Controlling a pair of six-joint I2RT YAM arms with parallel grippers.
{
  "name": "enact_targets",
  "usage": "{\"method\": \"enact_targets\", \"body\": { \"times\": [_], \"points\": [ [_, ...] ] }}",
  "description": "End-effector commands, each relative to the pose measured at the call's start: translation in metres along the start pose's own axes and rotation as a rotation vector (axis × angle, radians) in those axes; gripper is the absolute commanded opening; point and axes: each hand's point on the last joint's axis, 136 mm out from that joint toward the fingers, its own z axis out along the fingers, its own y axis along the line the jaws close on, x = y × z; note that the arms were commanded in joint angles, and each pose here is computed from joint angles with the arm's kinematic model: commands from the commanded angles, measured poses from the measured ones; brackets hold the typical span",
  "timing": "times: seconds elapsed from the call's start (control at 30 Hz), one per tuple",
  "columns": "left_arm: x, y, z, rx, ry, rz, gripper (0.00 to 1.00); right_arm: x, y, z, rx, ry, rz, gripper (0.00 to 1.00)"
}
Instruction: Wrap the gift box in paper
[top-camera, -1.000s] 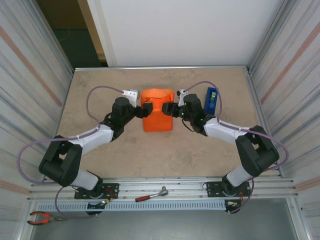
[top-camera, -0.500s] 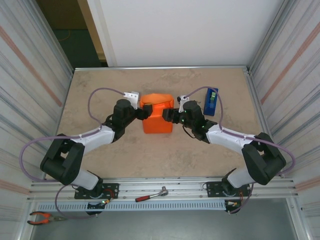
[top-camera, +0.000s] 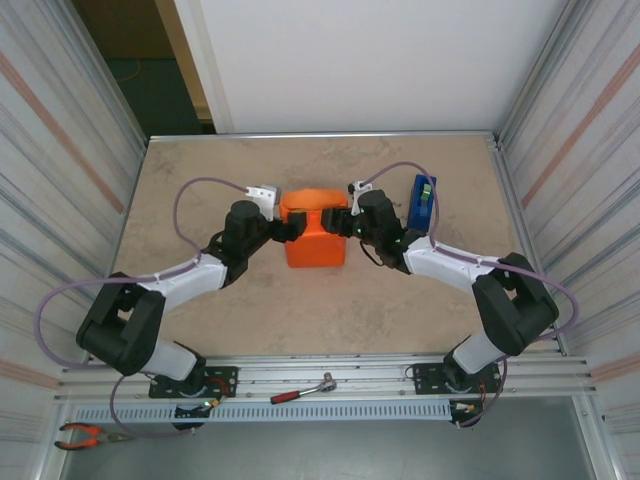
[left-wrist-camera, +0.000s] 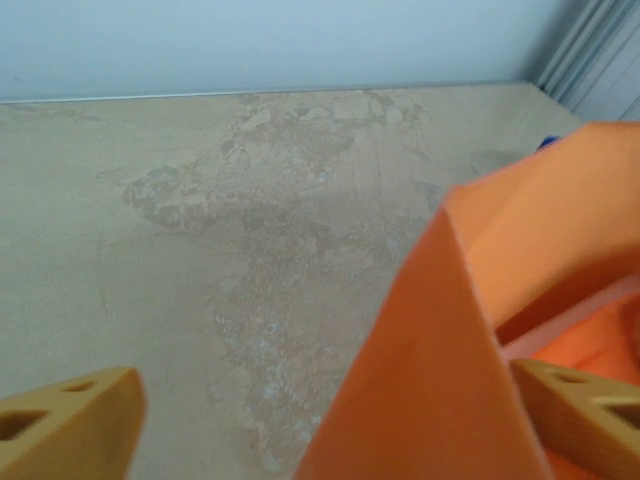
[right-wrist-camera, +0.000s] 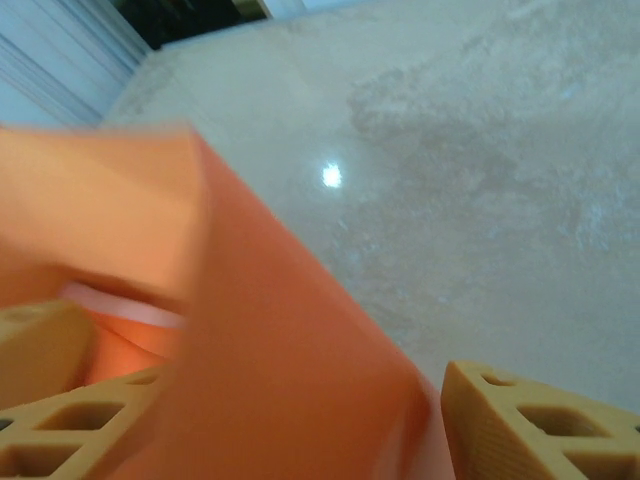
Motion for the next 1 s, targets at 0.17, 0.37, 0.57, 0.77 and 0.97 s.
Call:
{"method": "enact_targets", "body": {
  "times": [0.17, 0.37, 0.57, 0.77, 0.97],
  "points": [
    [-0.060, 0.002, -0.039, 0.022, -0.113, -0.111, 0.99, 0.029, -0.020, 0.001, 0.072, 0.039, 0.016, 0.63],
    [-0.063, -0.001, -0.062, 0.068, -0.168, -0.131, 0.99, 0.035, -0.016, -0.003, 0.093, 0.048, 0.010, 0.62],
    [-0.042, -0.021, -0.064, 0.161, -0.105, -0.115, 0.93, 0.039, -0.014, -0.006, 0.098, 0.061, 0.009, 0.62],
    [-0.017, -0.033, -0.047, 0.129, -0.048, -0.042, 0.91, 0.039, -0.014, -0.008, 0.104, 0.066, 0.012, 0.62],
    [-0.008, -0.016, -0.020, 0.015, -0.025, -0.016, 0.89, 0.040, -0.012, -0.008, 0.101, 0.072, 0.019, 0.62]
  ]
}}
